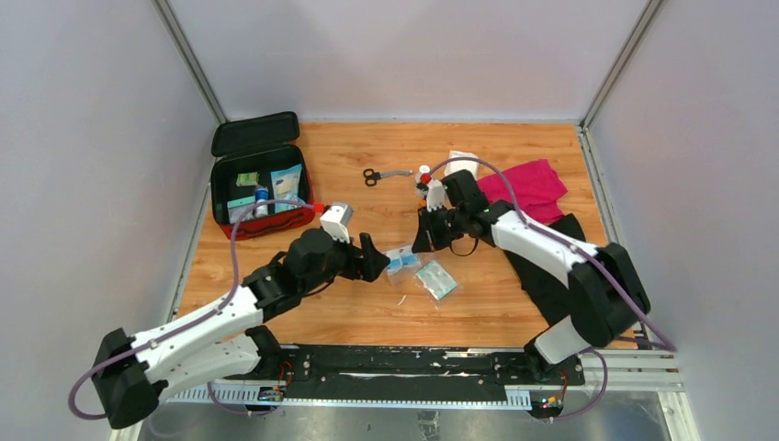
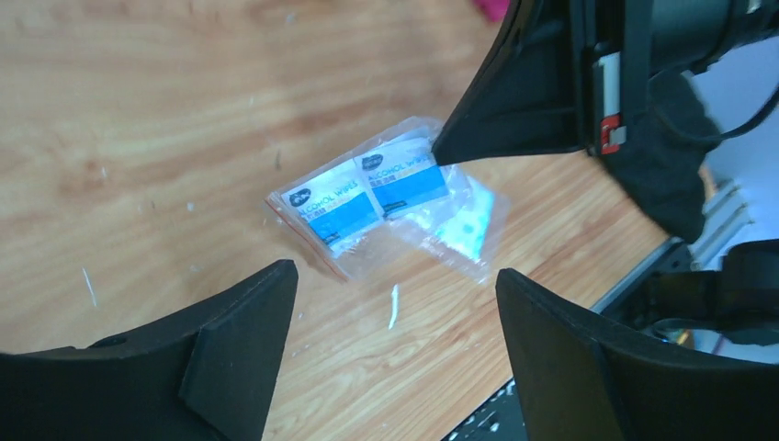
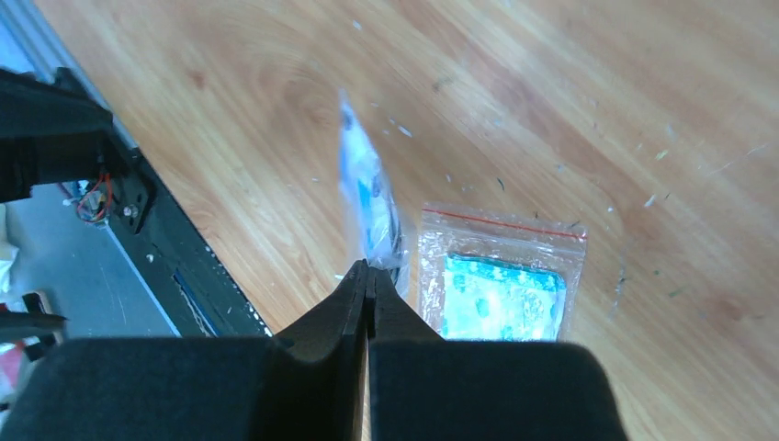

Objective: Organize the medicine kit

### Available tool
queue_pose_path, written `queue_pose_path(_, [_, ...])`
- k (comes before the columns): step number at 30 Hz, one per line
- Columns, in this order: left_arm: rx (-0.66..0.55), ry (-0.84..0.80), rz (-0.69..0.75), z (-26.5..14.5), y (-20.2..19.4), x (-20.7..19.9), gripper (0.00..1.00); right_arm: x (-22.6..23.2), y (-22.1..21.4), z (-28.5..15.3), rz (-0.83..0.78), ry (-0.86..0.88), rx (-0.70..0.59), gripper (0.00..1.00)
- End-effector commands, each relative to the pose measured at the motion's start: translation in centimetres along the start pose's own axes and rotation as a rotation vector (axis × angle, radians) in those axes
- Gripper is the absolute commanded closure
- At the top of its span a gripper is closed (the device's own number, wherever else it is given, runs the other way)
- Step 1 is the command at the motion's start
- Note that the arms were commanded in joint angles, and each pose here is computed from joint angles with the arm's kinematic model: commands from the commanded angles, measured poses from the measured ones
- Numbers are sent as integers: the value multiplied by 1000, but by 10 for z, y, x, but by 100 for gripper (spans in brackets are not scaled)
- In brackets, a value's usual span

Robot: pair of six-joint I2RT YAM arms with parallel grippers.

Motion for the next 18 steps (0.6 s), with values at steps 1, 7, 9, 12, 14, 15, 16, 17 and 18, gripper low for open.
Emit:
queue_pose_path(1, [-73,-63,145,-27,35,-19,14,23,17,-30,-226,53,-135,100])
queue_pose_path(7, [-100,-181,373,-56,69,-46,13,66,36,-88,-487,139,-290,100])
queue_pose_path(9, [-108,-213,425,-64,78,-54,14,80,39,-104,-552,176,-326,100])
queue_pose_path(12, [-118,-248,509,-75,88,-62,13,101,40,-127,-620,240,-361,100])
queue_pose_path(14, [-125,-266,563,-82,96,-67,13,114,40,-140,-660,287,-364,100])
queue_pose_path(15, [-125,-267,579,-83,98,-68,13,118,38,-144,-672,314,-354,100])
queue_pose_path(16, [-129,-280,590,-85,101,-71,13,125,38,-150,-691,343,-357,100])
queue_pose_path(17, [-128,-284,596,-85,103,-73,13,130,37,-153,-699,369,-354,100])
queue_pose_path(18, [-118,-298,600,-83,103,-76,13,134,36,-156,-707,397,-353,100])
Point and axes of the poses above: each gripper's point midway between its finger pads, its own z axis out along the fingers, its own x axis along the line the jaws close on, y = z × x, the point moved 4 cm from there along -z, back along the fingers, and after that the axes turned 1 degree about -z, right-handed, at the moved point
